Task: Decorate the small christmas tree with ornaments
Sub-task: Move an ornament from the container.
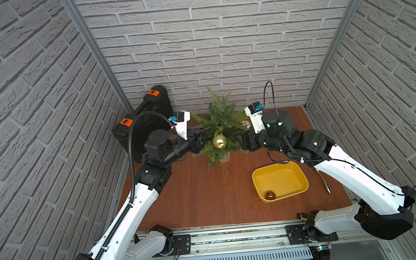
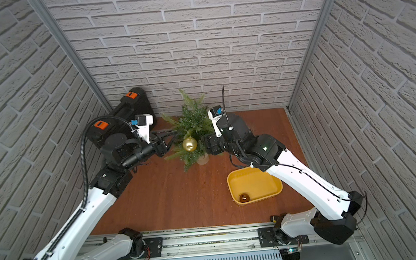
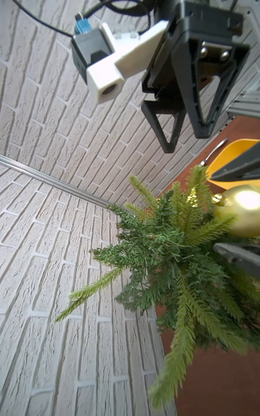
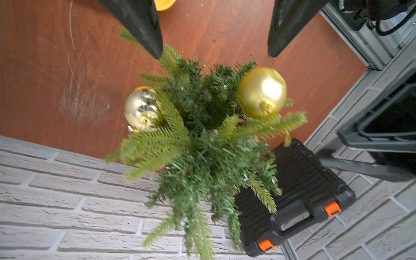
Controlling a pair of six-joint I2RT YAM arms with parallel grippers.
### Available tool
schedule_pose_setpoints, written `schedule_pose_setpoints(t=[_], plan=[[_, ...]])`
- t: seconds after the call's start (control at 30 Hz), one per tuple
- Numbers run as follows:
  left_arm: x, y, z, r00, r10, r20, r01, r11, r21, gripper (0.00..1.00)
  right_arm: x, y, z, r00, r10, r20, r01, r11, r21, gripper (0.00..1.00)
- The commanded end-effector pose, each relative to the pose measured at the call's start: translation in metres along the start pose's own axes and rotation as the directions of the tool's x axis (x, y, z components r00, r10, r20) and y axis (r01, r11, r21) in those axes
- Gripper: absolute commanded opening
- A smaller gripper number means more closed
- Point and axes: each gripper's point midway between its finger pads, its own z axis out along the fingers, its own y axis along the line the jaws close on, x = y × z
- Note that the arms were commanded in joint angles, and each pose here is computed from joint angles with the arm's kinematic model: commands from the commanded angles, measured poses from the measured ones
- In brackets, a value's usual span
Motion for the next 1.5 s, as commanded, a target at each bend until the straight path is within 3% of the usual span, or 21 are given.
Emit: schedule_pose_setpoints(t=[0.0, 0.17, 0.3, 0.53, 0.7, 0.83, 1.0, 1.47], plan=[[0.010, 0.014, -0.015, 0.998, 0.066, -0.018, -0.067, 0.993, -0.099, 0.50, 0.026, -0.031, -0.011, 0.999, 0.025, -0.039, -0.021, 0.993, 0.112, 0.75], [0.032, 0.029, -0.033, 0.990, 0.107, -0.091, -0.123, 0.974, -0.189, 0.53, 0.091, -0.079, -0.019, 0.981, 0.107, -0.159, -0.059, 0.958, 0.281, 0.73], [0.050, 0.042, -0.045, 0.975, 0.142, -0.173, -0.183, 0.951, -0.249, 0.55, 0.151, -0.104, -0.024, 0.936, 0.189, -0.299, -0.075, 0.932, 0.355, 0.71], [0.071, 0.059, -0.061, 0.936, 0.197, -0.292, -0.287, 0.908, -0.306, 0.58, 0.238, -0.108, -0.028, 0.799, 0.293, -0.526, -0.083, 0.919, 0.386, 0.70], [0.083, 0.064, -0.067, 0.922, 0.202, -0.329, -0.310, 0.896, -0.318, 0.59, 0.281, -0.104, -0.020, 0.696, 0.329, -0.638, -0.077, 0.918, 0.390, 0.69], [0.084, 0.063, -0.069, 0.925, 0.201, -0.321, -0.306, 0.896, -0.320, 0.59, 0.303, -0.099, -0.007, 0.624, 0.328, -0.709, -0.053, 0.923, 0.380, 0.68], [0.083, 0.063, -0.071, 0.927, 0.203, -0.315, -0.306, 0.896, -0.322, 0.59, 0.322, -0.097, 0.010, 0.569, 0.319, -0.758, -0.022, 0.927, 0.373, 0.67], [0.082, 0.063, -0.071, 0.929, 0.202, -0.309, -0.302, 0.898, -0.321, 0.60, 0.346, -0.109, 0.038, 0.520, 0.337, -0.785, 0.008, 0.917, 0.399, 0.62]])
